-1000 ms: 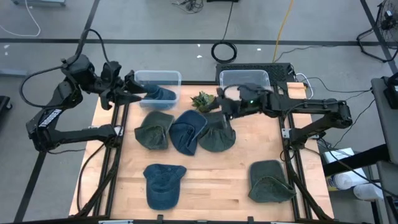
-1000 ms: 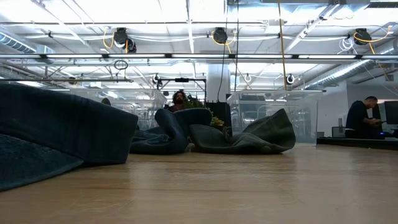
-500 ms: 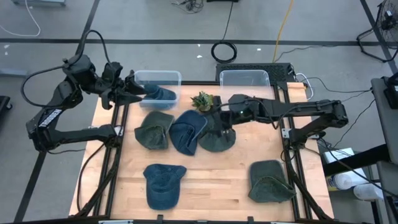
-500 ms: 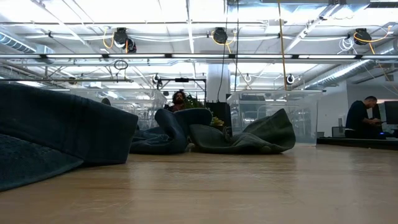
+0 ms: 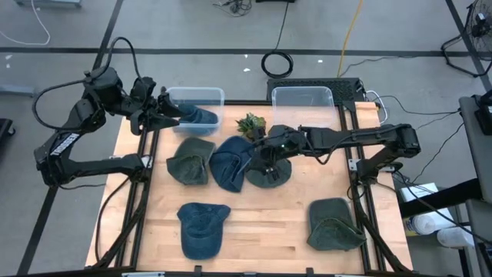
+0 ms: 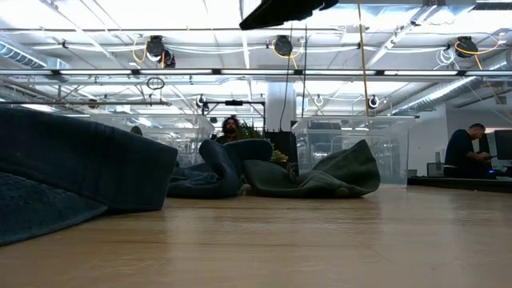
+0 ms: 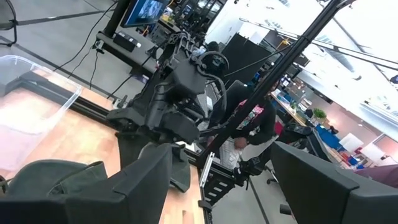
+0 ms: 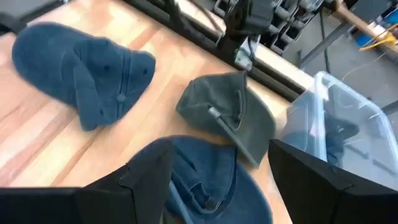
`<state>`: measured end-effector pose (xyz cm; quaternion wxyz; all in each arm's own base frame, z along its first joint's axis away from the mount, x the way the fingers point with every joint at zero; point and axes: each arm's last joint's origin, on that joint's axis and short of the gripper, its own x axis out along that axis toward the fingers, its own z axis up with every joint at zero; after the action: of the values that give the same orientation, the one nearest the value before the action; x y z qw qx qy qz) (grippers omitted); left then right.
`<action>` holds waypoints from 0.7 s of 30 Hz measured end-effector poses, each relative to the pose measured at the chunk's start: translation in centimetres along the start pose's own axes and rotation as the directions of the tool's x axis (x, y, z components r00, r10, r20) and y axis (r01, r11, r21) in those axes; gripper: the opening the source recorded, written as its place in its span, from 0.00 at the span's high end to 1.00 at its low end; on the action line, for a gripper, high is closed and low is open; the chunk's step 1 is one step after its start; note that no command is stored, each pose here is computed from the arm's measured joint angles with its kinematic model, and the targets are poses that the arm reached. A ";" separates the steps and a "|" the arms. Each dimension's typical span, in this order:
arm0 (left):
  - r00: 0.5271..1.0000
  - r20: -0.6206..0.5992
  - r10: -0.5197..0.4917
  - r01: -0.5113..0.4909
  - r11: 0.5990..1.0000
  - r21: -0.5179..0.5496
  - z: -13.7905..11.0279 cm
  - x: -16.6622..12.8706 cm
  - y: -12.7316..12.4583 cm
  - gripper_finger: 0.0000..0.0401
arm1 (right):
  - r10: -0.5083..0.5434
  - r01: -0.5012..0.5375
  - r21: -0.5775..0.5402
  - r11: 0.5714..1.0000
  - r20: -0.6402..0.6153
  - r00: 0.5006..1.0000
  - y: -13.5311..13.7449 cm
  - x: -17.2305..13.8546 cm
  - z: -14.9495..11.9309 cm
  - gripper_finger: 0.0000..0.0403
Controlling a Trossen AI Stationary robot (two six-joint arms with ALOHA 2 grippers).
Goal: Pick & Place hat
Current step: Put the top blue cap into the left transparent bin
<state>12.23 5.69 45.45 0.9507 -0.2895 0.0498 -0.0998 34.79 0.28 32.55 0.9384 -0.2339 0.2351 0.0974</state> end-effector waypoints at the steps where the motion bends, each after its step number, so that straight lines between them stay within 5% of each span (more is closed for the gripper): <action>1: 1.000 0.000 0.000 0.000 1.000 0.002 0.0 0.0 0.0 0.29 | -0.005 0.005 -0.003 1.000 0.008 1.000 0.0 0.1 0.1 0.38; 9: 1.000 0.000 0.001 -0.001 1.000 0.001 0.1 0.1 0.1 0.29 | -0.016 0.015 -0.042 0.999 -0.042 0.999 -0.1 1.6 -0.8 0.38; 21: 0.999 0.019 0.033 -0.033 0.999 0.010 0.1 0.1 0.3 0.29 | -0.008 -0.024 -0.113 0.993 -0.277 0.961 0.4 4.1 -3.9 0.38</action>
<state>12.44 5.95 45.41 0.9541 -0.2847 0.0452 -0.0815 36.74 -0.94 27.35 0.8807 -0.2982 0.3589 0.0811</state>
